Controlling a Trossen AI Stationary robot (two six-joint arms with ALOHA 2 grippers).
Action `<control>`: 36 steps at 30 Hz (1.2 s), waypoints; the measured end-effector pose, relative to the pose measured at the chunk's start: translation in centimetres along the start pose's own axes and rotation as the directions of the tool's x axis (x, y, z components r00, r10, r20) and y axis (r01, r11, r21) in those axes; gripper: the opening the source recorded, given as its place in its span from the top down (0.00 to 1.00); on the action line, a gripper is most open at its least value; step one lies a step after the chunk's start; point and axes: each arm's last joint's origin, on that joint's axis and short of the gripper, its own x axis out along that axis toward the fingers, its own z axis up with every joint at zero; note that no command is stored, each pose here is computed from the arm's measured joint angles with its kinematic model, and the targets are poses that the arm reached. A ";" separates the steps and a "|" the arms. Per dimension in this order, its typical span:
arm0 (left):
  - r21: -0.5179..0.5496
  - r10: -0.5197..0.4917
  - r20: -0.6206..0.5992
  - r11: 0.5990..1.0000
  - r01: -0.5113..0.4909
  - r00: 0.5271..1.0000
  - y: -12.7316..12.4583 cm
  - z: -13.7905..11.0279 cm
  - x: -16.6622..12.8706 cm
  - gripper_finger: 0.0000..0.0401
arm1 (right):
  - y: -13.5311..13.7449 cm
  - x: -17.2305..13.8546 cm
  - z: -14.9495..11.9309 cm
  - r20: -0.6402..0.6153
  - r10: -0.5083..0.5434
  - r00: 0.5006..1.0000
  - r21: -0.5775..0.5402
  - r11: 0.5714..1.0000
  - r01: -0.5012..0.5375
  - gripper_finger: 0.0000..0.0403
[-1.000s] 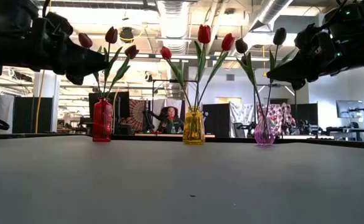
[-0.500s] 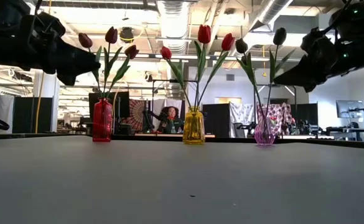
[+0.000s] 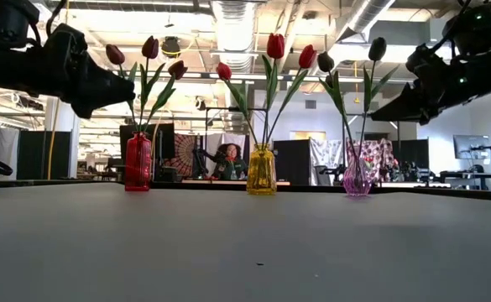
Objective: Sort flowers into vase by color
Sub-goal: Return to Home Position
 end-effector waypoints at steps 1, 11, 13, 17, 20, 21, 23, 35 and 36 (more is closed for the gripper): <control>-0.004 -0.001 -0.002 1.000 0.001 1.000 0.0 0.0 0.0 0.61 | 0.0 0.0 0.0 -0.001 -0.001 1.000 0.000 1.000 0.001 0.91; 0.001 -0.004 -0.046 1.000 0.004 0.999 0.0 -0.5 0.0 0.61 | 0.8 -0.3 0.0 0.009 0.056 0.998 -0.033 0.998 -0.055 0.94; 0.006 -0.001 -0.069 1.000 0.001 0.998 0.1 -0.7 0.0 0.61 | 0.9 -0.4 0.1 0.013 0.039 0.999 -0.030 0.999 -0.039 0.94; 0.027 0.009 -0.121 1.000 -0.006 0.993 0.2 -1.2 -0.1 0.61 | 1.0 -0.5 -0.2 -0.010 -0.009 1.000 -0.042 0.999 0.009 0.93; 0.060 0.018 -0.169 0.998 -0.008 0.985 0.2 -1.7 -0.1 0.61 | 1.2 -0.5 -0.3 -0.014 0.002 1.000 -0.040 0.999 -0.003 0.93; 0.069 0.022 -0.190 0.998 -0.009 0.982 0.3 -1.9 -0.2 0.61 | 1.2 -0.6 -0.3 -0.015 0.010 1.000 -0.041 0.999 -0.011 0.94; 0.072 0.021 -0.197 0.997 -0.007 0.980 0.3 -1.9 -0.2 0.61 | 1.4 -0.6 -0.4 -0.026 0.022 0.999 -0.037 0.999 -0.023 0.94; 0.078 0.025 -0.216 0.997 -0.009 0.976 0.3 -1.9 -0.2 0.61 | 1.4 -0.4 -2.7 -0.034 0.015 0.999 -0.029 0.999 -0.016 0.94; 0.078 0.026 -0.215 0.997 -0.009 0.976 0.3 -1.9 -0.2 0.61 | 1.4 -0.4 -2.6 -0.030 0.016 0.999 -0.032 0.999 -0.017 0.93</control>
